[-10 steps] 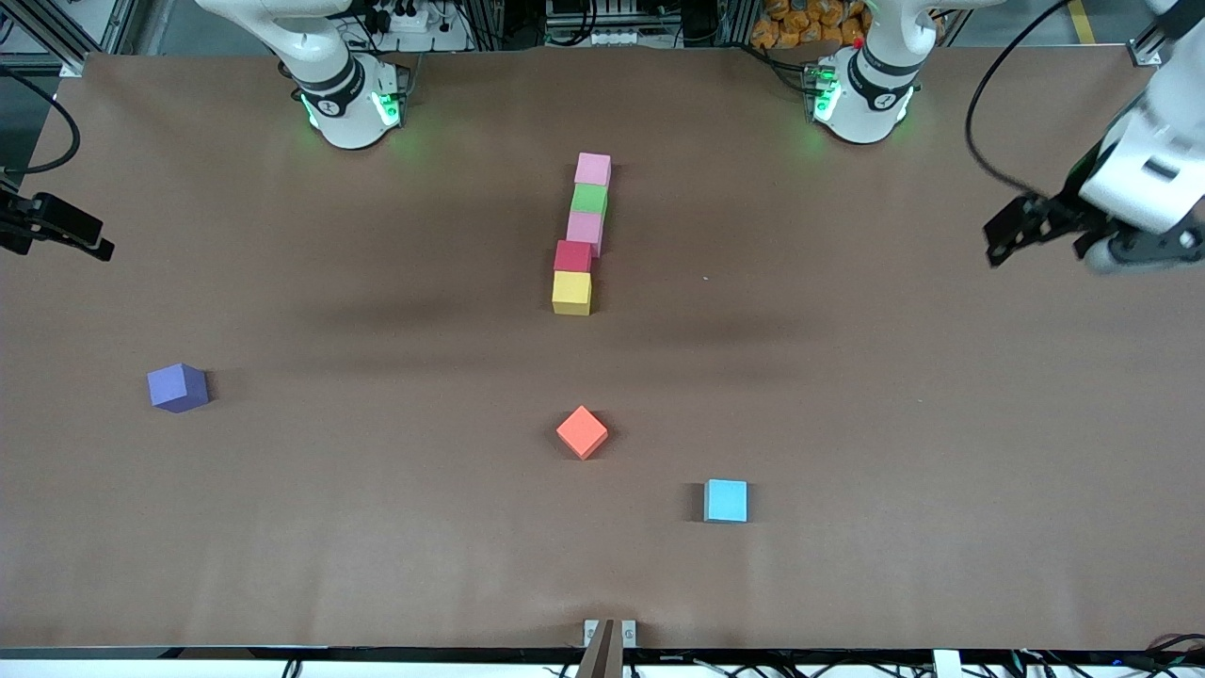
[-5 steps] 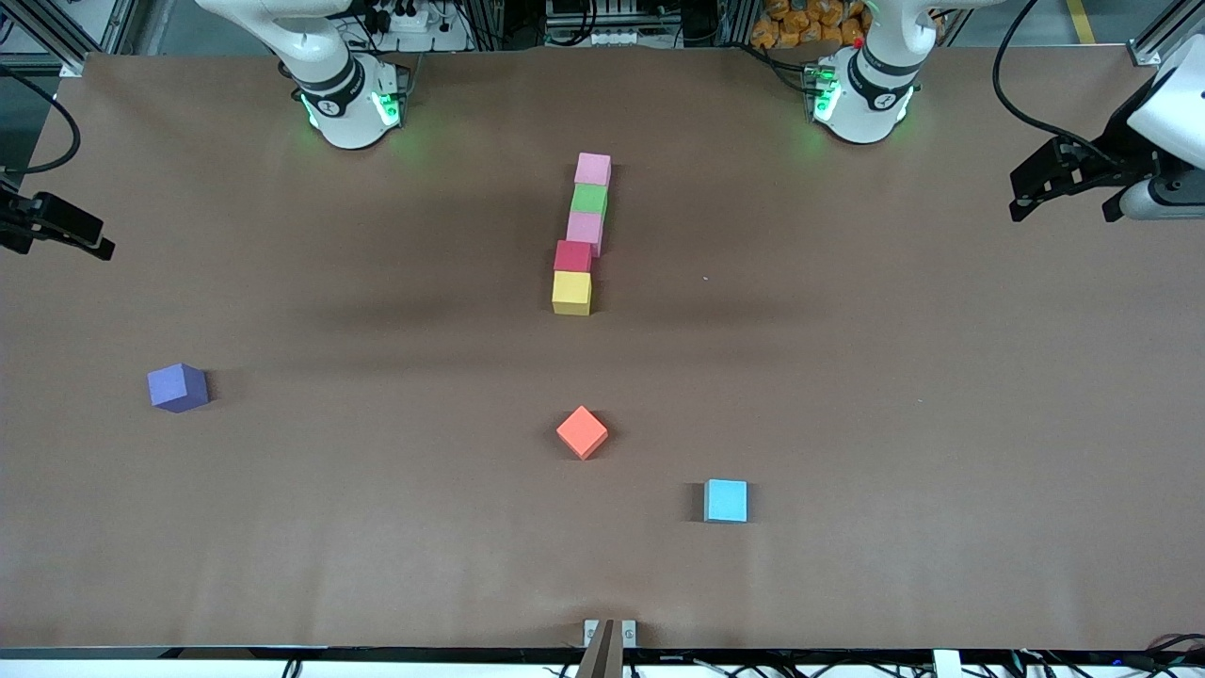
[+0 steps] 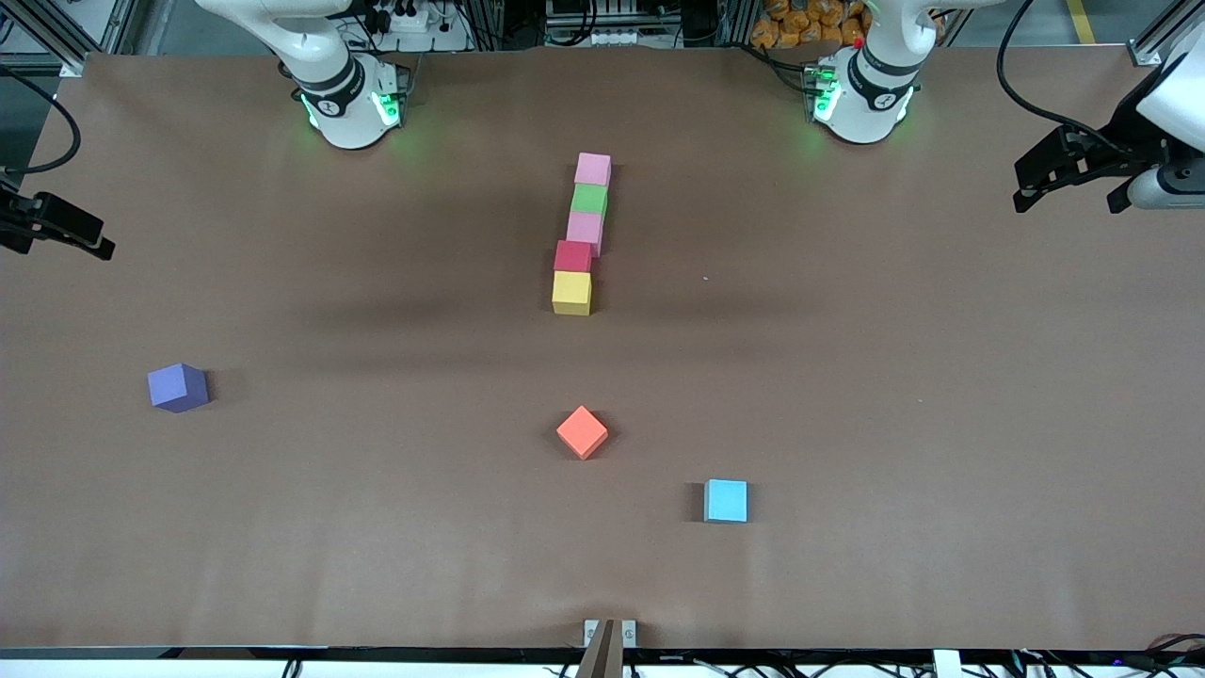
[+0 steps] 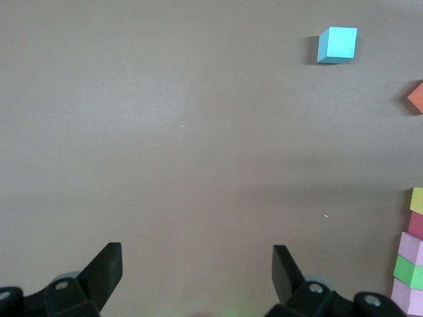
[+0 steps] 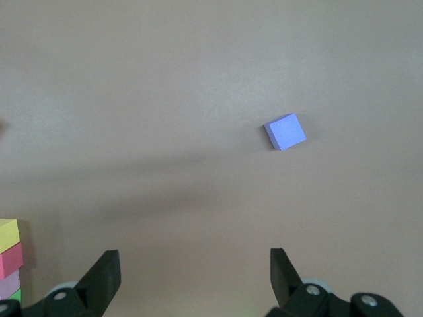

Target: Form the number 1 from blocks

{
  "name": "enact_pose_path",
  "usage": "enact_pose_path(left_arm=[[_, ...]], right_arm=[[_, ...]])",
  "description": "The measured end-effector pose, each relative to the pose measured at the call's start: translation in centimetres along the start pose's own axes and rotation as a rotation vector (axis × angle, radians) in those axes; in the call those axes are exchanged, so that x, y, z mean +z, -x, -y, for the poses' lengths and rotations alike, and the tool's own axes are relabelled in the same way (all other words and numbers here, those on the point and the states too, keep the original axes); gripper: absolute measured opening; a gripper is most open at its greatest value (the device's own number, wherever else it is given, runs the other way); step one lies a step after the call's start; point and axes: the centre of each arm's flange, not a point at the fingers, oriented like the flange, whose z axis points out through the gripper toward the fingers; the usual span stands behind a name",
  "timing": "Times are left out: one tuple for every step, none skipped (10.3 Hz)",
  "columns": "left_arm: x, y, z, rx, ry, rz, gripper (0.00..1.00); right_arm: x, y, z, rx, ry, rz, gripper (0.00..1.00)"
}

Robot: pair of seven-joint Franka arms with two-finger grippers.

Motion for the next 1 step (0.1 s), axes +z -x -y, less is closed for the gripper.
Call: enact_pose_path(left_arm=[[0.03,-0.01,-0.04,0.001,0.000,0.001,1.00]], right_arm=[[0.00,0.00,0.00,0.000,0.000,0.000,1.00]])
